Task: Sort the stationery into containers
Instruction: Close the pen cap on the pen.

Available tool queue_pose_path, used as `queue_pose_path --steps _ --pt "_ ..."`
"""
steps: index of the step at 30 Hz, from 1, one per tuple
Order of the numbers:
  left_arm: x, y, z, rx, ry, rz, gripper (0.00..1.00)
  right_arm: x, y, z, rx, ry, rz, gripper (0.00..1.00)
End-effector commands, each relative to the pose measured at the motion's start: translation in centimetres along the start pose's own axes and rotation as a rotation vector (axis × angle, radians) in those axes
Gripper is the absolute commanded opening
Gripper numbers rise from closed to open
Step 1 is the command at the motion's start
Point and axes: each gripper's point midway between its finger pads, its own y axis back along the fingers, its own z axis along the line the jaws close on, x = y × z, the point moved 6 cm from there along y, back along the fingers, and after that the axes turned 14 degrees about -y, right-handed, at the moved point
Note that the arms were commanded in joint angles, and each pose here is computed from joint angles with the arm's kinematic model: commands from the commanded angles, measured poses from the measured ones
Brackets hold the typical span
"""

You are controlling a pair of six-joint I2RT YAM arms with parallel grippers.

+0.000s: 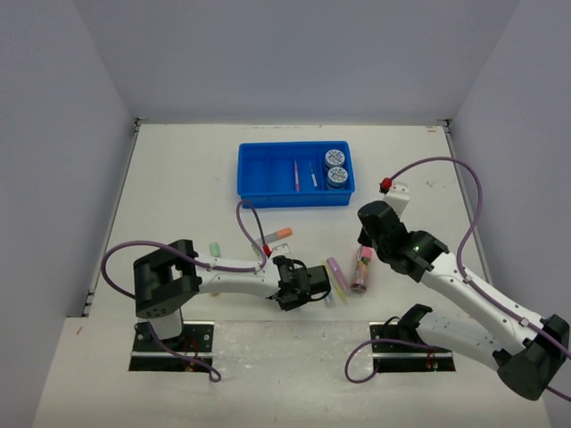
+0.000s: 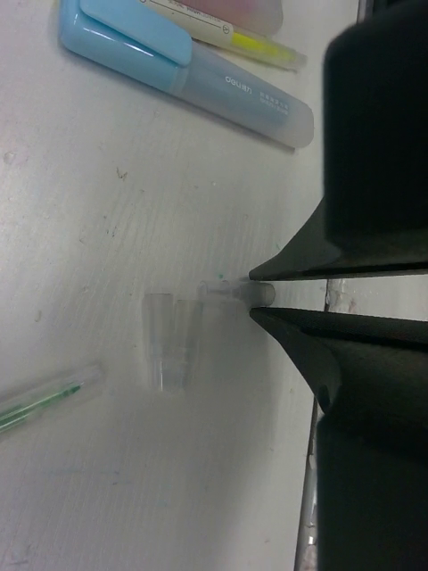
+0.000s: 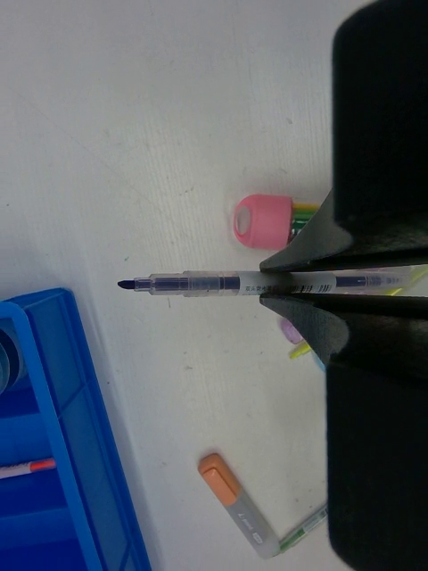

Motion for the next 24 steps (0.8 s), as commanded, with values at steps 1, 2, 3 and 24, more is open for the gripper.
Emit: queue_pose_path --steps 1,2,3,24 --pt "1.2 -1.0 1.2 -0.020 -0.011 0.051 0.17 -0.6 0.1 0.3 -0.031 -0.026 -0.038 0.00" --pt "1.4 -1.1 1.4 -0.018 -0.014 0.058 0.15 -0.6 0.1 0.3 -0.033 -0.026 -0.037 0.00" --pt "1.5 -1.1 1.4 -0.009 -0.017 0.066 0.12 -0.6 0.1 0.4 -0.032 -0.025 -0.037 0.00" --pt "-16.0 13.4 -1.6 0.565 -0.422 -0.774 0.00 1.6 6.7 6.5 -0.964 0.102 0.114 0.00"
